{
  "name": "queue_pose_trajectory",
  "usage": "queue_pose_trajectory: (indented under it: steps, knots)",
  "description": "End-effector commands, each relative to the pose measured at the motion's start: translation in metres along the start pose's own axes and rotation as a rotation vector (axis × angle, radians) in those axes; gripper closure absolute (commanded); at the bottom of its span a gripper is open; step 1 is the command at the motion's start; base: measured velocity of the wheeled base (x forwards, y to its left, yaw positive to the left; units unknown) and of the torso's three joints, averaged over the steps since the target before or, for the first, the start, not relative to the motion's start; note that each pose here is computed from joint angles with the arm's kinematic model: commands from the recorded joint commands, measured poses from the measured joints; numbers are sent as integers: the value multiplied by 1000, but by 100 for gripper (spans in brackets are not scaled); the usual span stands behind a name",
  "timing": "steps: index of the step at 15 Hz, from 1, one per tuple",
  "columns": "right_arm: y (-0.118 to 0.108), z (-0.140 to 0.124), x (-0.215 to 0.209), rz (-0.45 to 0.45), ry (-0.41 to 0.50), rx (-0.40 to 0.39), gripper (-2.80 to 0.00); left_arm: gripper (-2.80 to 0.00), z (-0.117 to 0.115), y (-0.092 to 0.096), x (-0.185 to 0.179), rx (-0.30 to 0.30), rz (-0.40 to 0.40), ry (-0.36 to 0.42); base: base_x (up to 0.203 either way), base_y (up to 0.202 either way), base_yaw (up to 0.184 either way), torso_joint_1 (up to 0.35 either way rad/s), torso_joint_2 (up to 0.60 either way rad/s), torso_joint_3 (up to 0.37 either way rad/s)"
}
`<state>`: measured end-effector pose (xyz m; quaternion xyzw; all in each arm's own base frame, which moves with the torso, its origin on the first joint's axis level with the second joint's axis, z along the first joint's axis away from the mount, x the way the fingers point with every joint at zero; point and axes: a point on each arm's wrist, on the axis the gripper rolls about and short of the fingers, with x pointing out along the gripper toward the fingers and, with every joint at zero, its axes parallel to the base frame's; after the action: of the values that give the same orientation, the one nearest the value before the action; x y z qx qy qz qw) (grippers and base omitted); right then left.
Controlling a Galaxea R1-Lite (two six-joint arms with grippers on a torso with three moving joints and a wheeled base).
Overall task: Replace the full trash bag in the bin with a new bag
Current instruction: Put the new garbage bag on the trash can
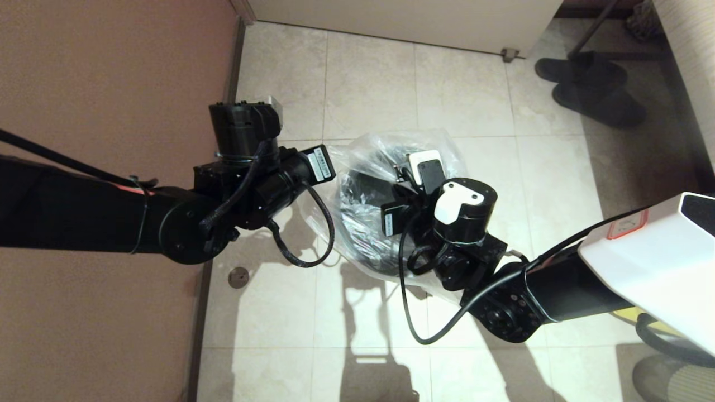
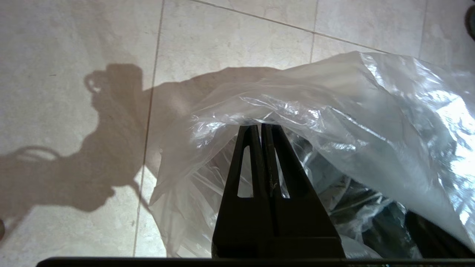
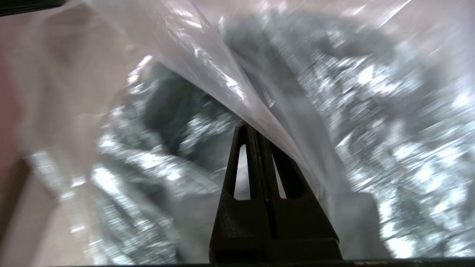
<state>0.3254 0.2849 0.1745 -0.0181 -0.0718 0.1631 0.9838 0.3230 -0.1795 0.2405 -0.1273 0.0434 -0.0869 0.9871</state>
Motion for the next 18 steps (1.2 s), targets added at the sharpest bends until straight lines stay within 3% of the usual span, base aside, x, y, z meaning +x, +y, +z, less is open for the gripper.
queue_pose_trajectory:
  steps: [1, 3, 9, 15, 18]
  knots:
    - [-13, -6, 9, -55, -54, -67, 0, 0, 1, 0, 0, -4, -1, -7, 0, 0, 0, 0, 0, 0]
    - [-27, -5, 15, -95, -83, -109, 0, 0, -1, 0, 1, -3, -3, -2, 0, 0, 0, 0, 0, 0]
    - [-61, 12, 36, -185, -152, -118, 0, 0, -30, -1, 24, 10, 0, 54, 0, 0, 0, 0, 0, 0]
    - [-84, 32, 49, -231, -207, -134, 0, 0, -31, -3, 46, 8, 0, 32, 0, 0, 0, 0, 0, 0]
    - [-95, 29, 52, -252, -198, -145, 0, 0, -36, -5, 54, 18, 0, 36, 0, 0, 0, 0, 0, 0]
